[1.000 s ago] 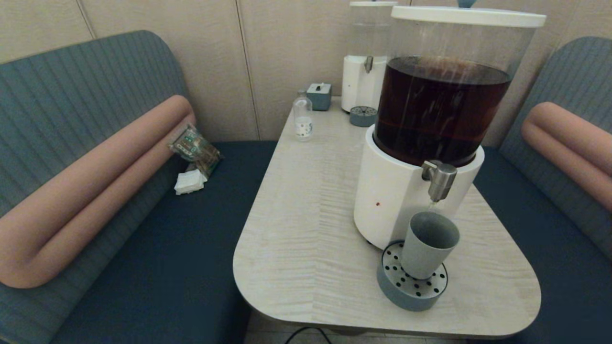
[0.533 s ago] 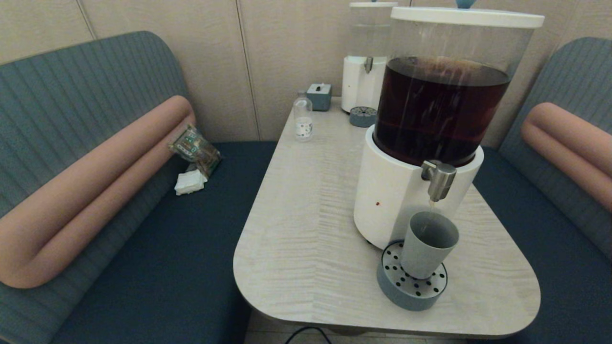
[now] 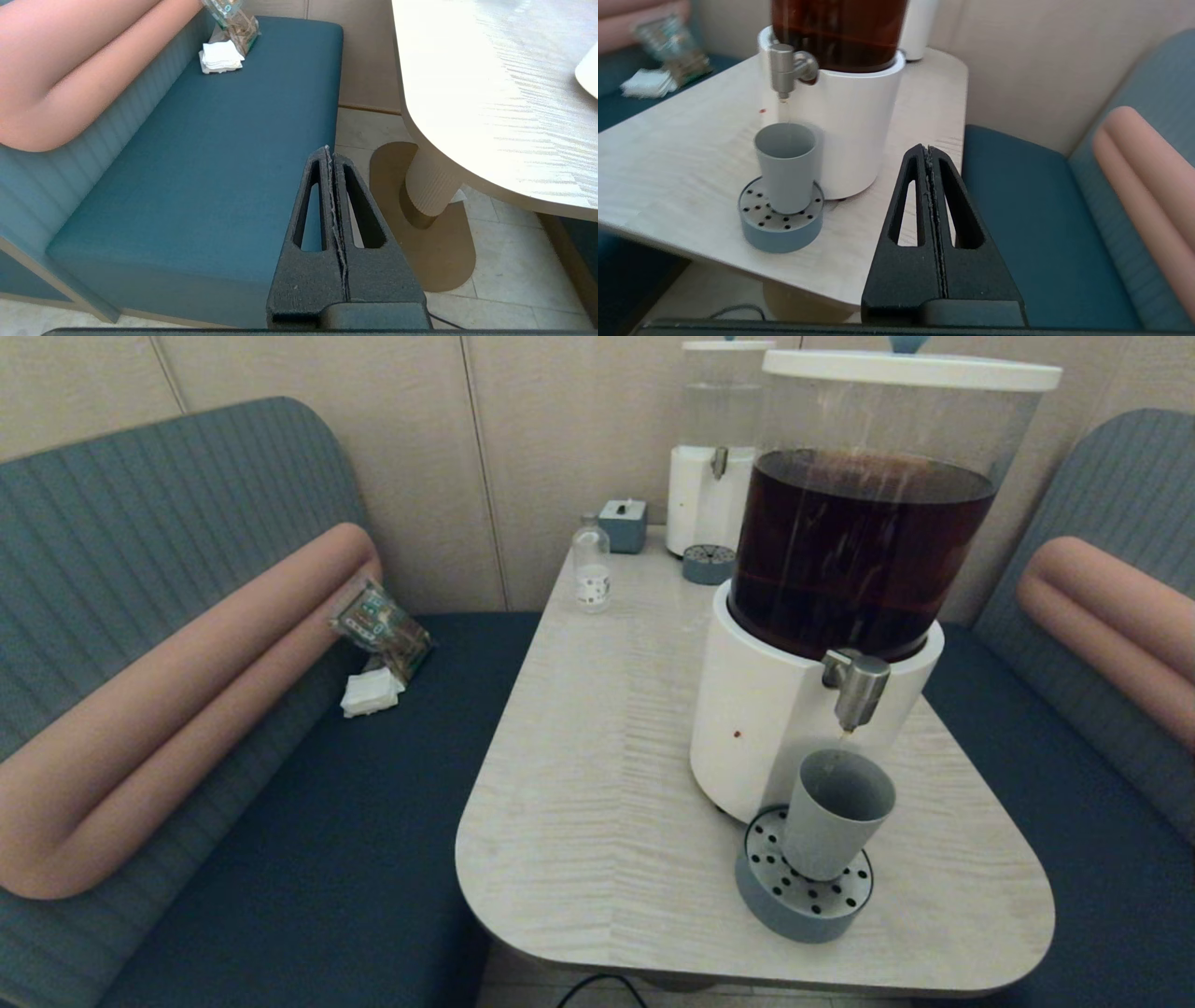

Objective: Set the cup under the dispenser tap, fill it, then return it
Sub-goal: Turn off the faucet

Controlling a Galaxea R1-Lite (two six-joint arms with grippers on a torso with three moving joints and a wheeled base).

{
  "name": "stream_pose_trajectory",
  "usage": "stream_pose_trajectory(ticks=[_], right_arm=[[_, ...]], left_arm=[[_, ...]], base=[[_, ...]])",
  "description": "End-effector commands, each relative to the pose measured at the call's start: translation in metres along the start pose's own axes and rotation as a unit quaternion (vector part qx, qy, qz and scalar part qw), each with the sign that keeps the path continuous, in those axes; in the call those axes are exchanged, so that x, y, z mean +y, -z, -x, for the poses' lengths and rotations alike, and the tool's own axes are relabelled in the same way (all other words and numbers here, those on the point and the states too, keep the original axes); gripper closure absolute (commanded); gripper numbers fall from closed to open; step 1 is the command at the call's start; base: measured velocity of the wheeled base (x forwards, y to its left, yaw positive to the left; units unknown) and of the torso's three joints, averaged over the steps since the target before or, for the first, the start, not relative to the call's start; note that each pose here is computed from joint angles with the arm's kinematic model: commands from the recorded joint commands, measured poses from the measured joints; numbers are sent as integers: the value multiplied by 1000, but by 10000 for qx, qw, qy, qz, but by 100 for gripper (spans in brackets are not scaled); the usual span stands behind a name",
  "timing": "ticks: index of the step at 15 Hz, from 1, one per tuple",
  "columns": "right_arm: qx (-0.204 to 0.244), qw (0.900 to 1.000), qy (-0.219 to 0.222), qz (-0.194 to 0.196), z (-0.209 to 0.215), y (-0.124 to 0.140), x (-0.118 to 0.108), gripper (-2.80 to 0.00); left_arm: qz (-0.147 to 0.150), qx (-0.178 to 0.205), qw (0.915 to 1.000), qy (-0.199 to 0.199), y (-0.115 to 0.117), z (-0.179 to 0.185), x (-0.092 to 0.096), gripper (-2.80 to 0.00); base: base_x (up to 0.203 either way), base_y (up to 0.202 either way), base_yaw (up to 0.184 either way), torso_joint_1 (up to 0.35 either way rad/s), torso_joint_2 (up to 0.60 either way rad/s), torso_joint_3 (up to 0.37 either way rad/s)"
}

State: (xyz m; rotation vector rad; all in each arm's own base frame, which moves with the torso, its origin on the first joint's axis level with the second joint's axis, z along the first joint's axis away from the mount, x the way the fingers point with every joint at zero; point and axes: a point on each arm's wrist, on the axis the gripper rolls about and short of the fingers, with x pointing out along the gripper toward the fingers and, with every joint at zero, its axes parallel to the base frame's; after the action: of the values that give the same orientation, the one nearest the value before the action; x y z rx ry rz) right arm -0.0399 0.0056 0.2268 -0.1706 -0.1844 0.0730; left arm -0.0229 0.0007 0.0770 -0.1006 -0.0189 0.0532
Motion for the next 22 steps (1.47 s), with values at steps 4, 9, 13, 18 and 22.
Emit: stream_pose_trajectory(ticks=[4, 9, 13, 18, 22], right_arm=[[-528, 9981, 271, 143, 8, 36, 2, 0], [-997, 9933, 513, 294, 18, 71, 8, 0], [-514, 9970, 489, 321, 10, 121, 15, 0], [792, 9962, 229, -283, 10, 149, 20, 0], [934, 9948, 186, -352, 11, 151, 21, 0]], left_arm=[[4, 11, 10000, -7, 0, 0, 0, 0], [4, 11, 10000, -7, 0, 0, 0, 0], [4, 11, 10000, -7, 0, 0, 0, 0], [4, 11, 10000, -7, 0, 0, 0, 0], [4, 11, 10000, -7, 0, 0, 0, 0]], base=[[0, 0, 0, 0, 0, 0], [0, 0, 0, 0, 0, 0], [0, 0, 0, 0, 0, 0], [0, 0, 0, 0, 0, 0], [0, 0, 0, 0, 0, 0]])
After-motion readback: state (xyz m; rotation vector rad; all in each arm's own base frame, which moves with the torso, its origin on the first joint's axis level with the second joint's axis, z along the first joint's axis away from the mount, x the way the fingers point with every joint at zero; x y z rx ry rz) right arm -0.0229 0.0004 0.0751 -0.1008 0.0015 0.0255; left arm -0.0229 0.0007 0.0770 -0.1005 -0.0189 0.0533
